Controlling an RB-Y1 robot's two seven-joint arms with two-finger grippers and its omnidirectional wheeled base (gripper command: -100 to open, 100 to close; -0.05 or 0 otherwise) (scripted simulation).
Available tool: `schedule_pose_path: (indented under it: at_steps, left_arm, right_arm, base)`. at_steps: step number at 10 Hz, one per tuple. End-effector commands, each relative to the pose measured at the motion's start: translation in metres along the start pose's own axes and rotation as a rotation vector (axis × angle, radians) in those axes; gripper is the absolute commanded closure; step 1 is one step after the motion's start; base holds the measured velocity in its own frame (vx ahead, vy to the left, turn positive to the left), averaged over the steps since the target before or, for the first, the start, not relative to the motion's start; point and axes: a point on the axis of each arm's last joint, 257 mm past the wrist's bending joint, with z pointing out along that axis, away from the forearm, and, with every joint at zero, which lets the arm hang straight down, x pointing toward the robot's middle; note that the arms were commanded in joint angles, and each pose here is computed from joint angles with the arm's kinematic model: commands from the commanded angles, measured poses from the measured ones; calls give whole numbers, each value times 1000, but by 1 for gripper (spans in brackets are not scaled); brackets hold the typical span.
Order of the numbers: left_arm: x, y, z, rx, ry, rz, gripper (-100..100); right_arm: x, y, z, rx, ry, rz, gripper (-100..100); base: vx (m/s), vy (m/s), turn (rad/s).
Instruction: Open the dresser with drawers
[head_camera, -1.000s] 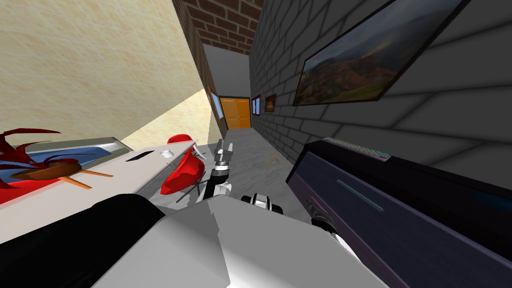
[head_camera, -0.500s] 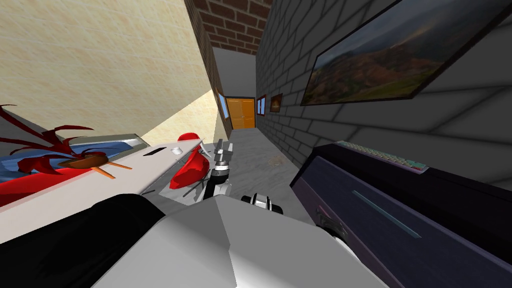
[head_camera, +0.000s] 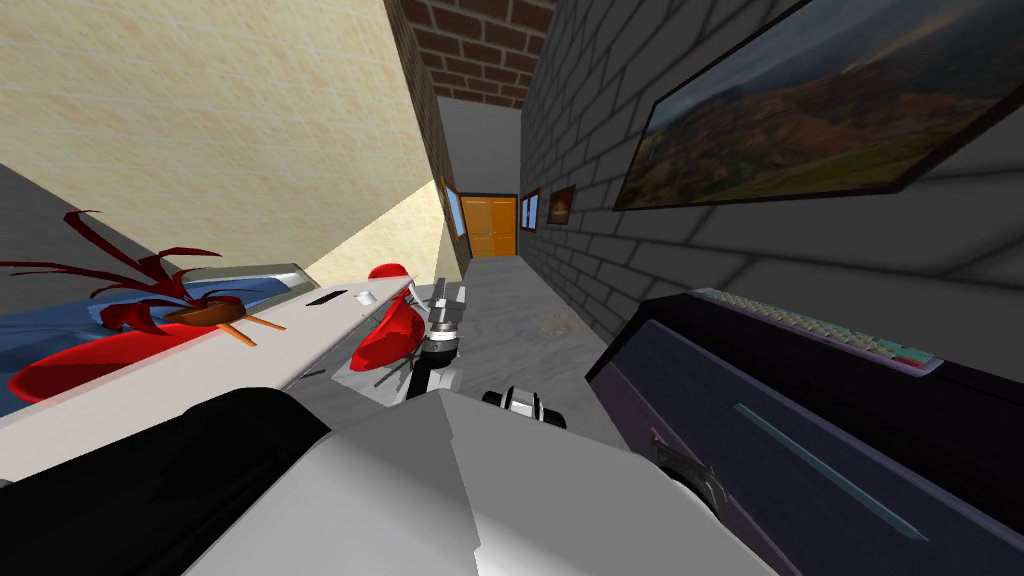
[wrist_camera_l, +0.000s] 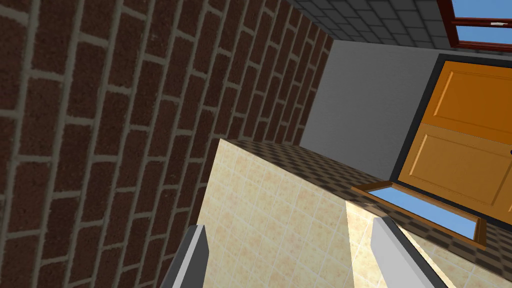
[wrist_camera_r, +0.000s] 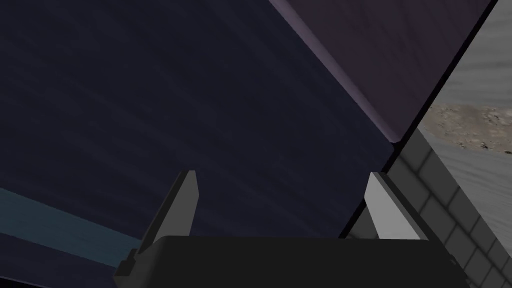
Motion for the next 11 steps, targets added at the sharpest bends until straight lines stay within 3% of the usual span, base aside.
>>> schedule_pose_path:
  at_steps: [1,2,3,5,6,8,9,11]
  left_arm:
    - [0,0,0,0,0,0,0]
    - [0,0,0,0,0,0,0]
    - [0,0,0,0,0,0,0]
    - [0,0,0,0,0,0,0]
    - [0,0,0,0,0,0,0]
    - [0,0,0,0,0,0,0]
    - [0,0,0,0,0,0,0]
    - [0,0,0,0,0,0,0]
  right_arm:
    - [8,-25,5,76,12,-81,-100]
    - [13,-44,8,131,19,-148,-100]
    - [13,-45,8,134,19,-148,-100]
    - [18,-78,12,233,29,-272,-100]
    - [18,-81,12,243,32,-272,-100]
    - [18,-111,13,336,39,-382,-100]
    - [19,-113,12,342,41,-383,-100]
    - [16,-142,11,432,48,-482,-100]
  base:
    - [31,3,65]
    - [36,7,89]
    - [31,5,54]
    - [40,1,106]
    - [31,-4,43]
    - [31,1,84]
    - [26,2,42]
    - [26,0,64]
